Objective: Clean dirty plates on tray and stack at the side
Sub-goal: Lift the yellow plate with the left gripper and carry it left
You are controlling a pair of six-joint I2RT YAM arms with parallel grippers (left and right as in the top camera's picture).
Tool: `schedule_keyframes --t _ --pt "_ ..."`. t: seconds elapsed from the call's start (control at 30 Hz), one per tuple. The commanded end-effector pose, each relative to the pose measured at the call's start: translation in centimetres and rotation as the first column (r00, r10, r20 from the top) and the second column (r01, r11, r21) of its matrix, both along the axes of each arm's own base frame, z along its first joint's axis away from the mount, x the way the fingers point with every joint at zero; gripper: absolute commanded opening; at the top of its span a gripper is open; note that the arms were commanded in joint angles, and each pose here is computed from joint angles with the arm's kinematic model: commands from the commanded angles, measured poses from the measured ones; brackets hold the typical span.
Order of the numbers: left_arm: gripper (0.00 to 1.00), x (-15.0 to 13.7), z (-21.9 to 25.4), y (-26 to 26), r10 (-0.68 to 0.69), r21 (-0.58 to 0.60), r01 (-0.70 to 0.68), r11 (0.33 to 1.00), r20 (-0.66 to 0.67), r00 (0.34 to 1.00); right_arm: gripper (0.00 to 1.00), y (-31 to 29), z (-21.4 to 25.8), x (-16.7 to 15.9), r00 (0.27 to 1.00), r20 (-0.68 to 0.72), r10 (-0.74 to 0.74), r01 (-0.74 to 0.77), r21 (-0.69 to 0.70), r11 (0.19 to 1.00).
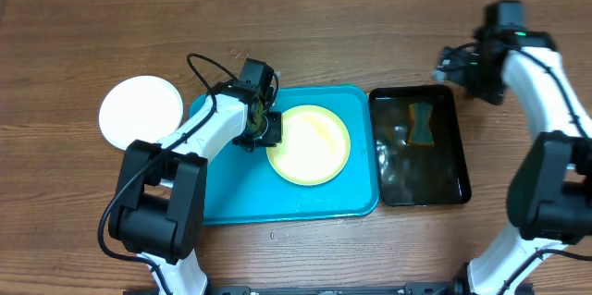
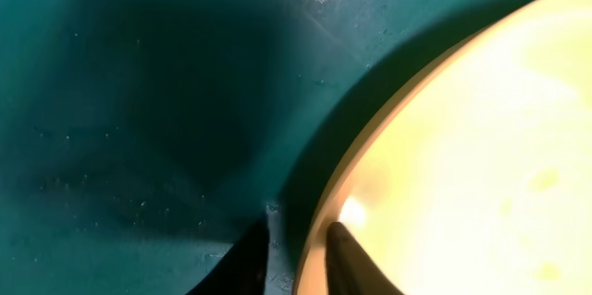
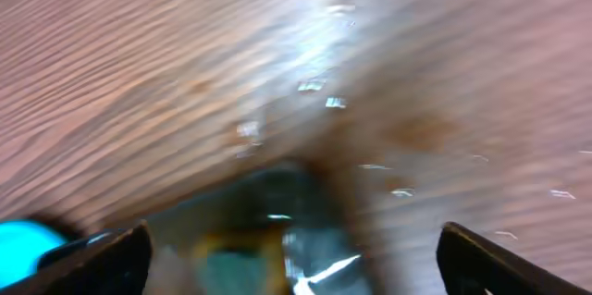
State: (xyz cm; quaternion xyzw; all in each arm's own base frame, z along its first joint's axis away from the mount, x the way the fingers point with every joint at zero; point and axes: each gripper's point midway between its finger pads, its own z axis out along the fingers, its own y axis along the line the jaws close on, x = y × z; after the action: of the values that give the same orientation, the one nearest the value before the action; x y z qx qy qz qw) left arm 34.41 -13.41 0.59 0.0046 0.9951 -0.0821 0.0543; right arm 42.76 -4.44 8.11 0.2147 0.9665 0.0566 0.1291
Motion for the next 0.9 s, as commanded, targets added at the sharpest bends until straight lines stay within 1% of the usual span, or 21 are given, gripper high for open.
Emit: schedule_keyframes --t 0.0,0.1,0.17,0.27,0.47,0.53,0.67,0.7,0.87 --pt "0.04 -0.5 0.0 -0.1 -0.003 -0.001 0.003 1.0 -0.003 1.0 1.0 -3.1 1.5 0.1 0.995 0.04 -0.091 0.091 -0.001 0.996" --pt "0.04 -0.3 0.1 -0.2 -0.004 -0.005 0.004 1.0 0.001 1.0 1.0 -4.9 1.6 -0.2 0.99 0.042 -0.132 0.132 -0.001 0.991" --pt "0.04 0.2 1.4 -0.2 -0.015 -0.003 0.015 1.0 0.015 1.0 1.0 -6.0 1.6 -0.4 0.986 0.042 -0.159 0.159 -0.002 0.987" --pt "0.04 1.1 3.9 -0.3 -0.055 0.004 0.055 0.998 0.051 0.997 1.0 -6.5 1.6 -0.6 0.984 0.042 -0.17 0.171 -0.002 0.985" --pt "0.04 3.3 10.3 1.2 -0.037 0.093 0.021 0.995 0.182 0.982 1.0 -6.5 1.6 -0.6 0.985 0.042 -0.17 0.17 -0.002 0.985" --pt "0.04 3.8 12.1 1.3 -0.033 0.097 0.012 0.995 0.217 0.976 1.0 -6.5 1.6 -0.6 0.985 0.042 -0.17 0.17 -0.002 0.985" --pt "0.04 5.1 15.2 0.3 -0.023 0.053 0.009 0.999 0.276 0.961 1.0 -6.5 1.6 -0.6 0.985 0.042 -0.17 0.17 -0.002 0.985" --pt "0.04 5.6 16.4 -0.4 -0.034 0.048 0.021 0.999 0.31 0.95 1.0 -6.5 1.6 -0.6 0.985 0.042 -0.17 0.17 -0.002 0.985" --pt "0.04 6.6 19.1 -2.5 -0.076 0.09 0.042 0.995 0.407 0.91 1.0 -6.5 1.6 -0.6 0.985 0.042 -0.17 0.17 -0.002 0.985"
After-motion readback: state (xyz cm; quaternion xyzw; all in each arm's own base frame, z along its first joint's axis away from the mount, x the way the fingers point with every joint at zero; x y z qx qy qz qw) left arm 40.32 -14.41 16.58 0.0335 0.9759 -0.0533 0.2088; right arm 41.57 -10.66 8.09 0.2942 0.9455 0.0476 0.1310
